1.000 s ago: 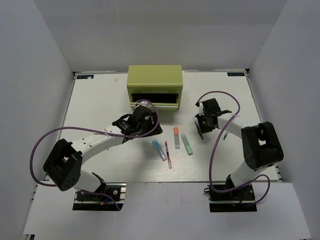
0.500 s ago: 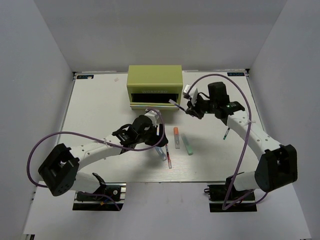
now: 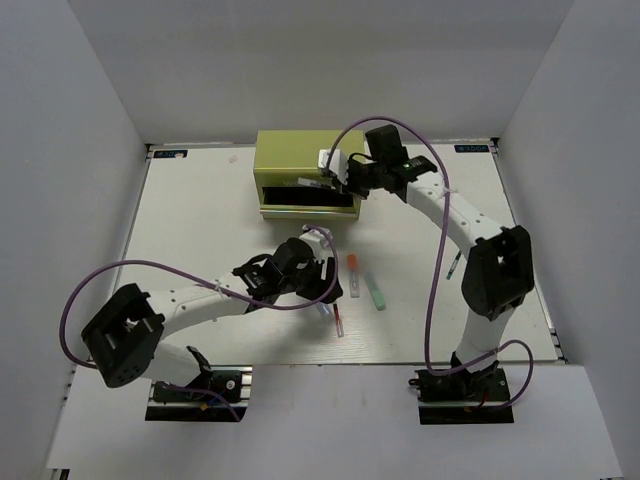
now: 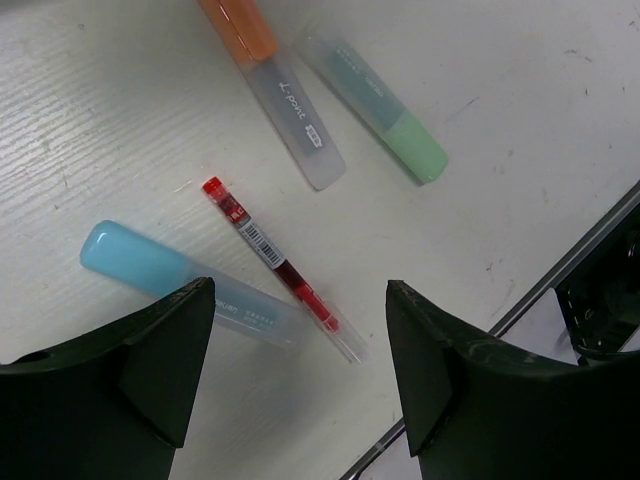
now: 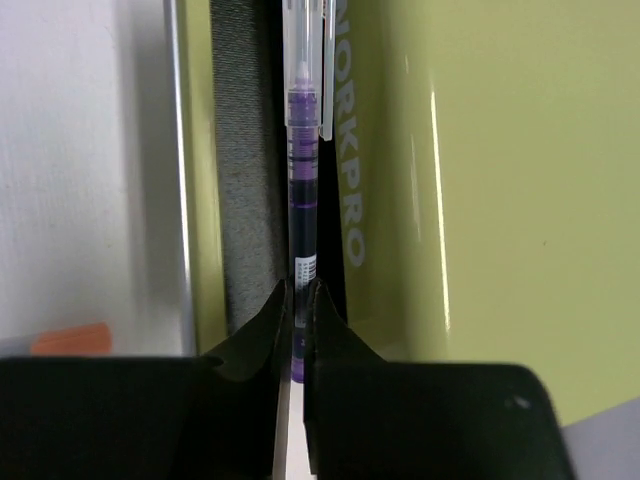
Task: Sort the stationery into containers
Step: Place the stationery into the container, then grab a piece of stationery with the left arm
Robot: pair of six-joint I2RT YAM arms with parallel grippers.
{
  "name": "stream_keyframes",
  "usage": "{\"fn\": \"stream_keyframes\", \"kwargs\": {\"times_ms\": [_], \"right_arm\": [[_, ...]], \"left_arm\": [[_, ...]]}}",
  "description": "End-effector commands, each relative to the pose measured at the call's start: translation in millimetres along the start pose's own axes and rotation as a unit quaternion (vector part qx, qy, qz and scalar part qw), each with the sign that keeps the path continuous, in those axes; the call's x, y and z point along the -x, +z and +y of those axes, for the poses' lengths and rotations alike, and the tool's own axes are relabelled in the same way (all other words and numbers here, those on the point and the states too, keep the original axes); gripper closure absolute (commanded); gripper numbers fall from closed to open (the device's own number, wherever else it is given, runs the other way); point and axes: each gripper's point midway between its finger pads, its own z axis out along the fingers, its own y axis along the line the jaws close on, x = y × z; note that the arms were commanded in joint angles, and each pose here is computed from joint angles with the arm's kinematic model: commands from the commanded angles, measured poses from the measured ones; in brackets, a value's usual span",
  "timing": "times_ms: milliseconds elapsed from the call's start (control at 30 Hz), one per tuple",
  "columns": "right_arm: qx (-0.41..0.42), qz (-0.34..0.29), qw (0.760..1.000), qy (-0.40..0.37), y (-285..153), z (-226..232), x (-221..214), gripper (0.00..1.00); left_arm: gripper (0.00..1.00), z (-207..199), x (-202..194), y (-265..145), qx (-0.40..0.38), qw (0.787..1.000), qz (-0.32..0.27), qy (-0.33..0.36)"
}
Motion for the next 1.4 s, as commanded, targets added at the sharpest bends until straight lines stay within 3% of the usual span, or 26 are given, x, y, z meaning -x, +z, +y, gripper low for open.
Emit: {"fn": "stream_keyframes", "kwargs": {"times_ms": [0,33,100,300,400,467,533,567,633,767,833,967,1133,1267,1367], "right_arm": [[-0.02,0.001,0.999,-0.043,1.1,-23.8,21.0,0.81],[-0.012,0.006,0.999,-0.038,3.4,-21.2,18.5,0.71],[0.0,0.01,0.999,-0.031,7.7,-17.4,16.9,0.62],[-0.01,-0.036,0.999,0.017,-20.4,-8.1,43.5,0.57],[-0.034,-0.056,0.997,0.031,-46.7,-1.4,59.8,0.68],[-0.078,-0.061,0.993,0.06,-62.8,-3.2,58.9,0.81],[-0.114,-0.061,0.987,0.091,-67.7,-6.7,49.4,0.86],[-0.152,-0.033,0.982,0.109,-76.8,-9.9,30.6,0.9],[-0.178,-0.022,0.973,0.145,-86.6,-7.2,15.4,0.9],[-0.254,0.017,0.946,0.2,-111.4,-8.0,-22.6,0.89],[-0.273,0.041,0.934,0.226,-117.2,-0.7,-51.4,0.81],[-0.309,0.054,0.905,0.286,-136.6,11.6,-79.4,0.67],[-0.337,0.087,0.87,0.35,-157.8,24.1,-118.4,0.6],[-0.366,0.13,0.828,0.405,-177.0,31.5,-152.3,0.56],[-0.37,0.152,0.798,0.451,-183.7,43.3,-175.4,0.62]], "left_arm": [[0.21,-4.2,9.5,2.6,0.007,1.0,-0.012,0.002],[0.21,-6.1,11.4,5.3,0.014,1.0,-0.009,0.005],[0.21,-4.4,7.6,8.3,0.023,1.0,0.007,-0.002],[0.27,-0.3,-1.7,24.7,0.054,0.998,0.04,-0.002],[0.32,2.8,-5.8,28.7,0.077,0.996,0.052,-0.011],[0.36,4.9,-9.9,33.6,0.091,0.994,0.063,-0.006],[0.39,5.6,-13.6,35.3,0.109,0.991,0.077,-0.015],[0.41,11.8,-19.0,39.3,0.123,0.989,0.087,-0.013],[0.43,10.7,-22.4,41.8,0.134,0.986,0.099,-0.019],[0.48,19.5,-31.4,50.2,0.171,0.977,0.122,-0.019],[0.52,21.2,-37.5,54.2,0.187,0.973,0.136,-0.018],[0.7,25.6,-43.0,60.4,0.207,0.966,0.151,-0.029],[0.87,27.3,-42.5,60.6,0.216,0.964,0.155,-0.027],[0.97,7.9,-12.5,50.0,0.183,0.976,0.112,-0.03],[1.0,-10.1,30.8,39.2,0.139,0.987,0.054,-0.057]]}}
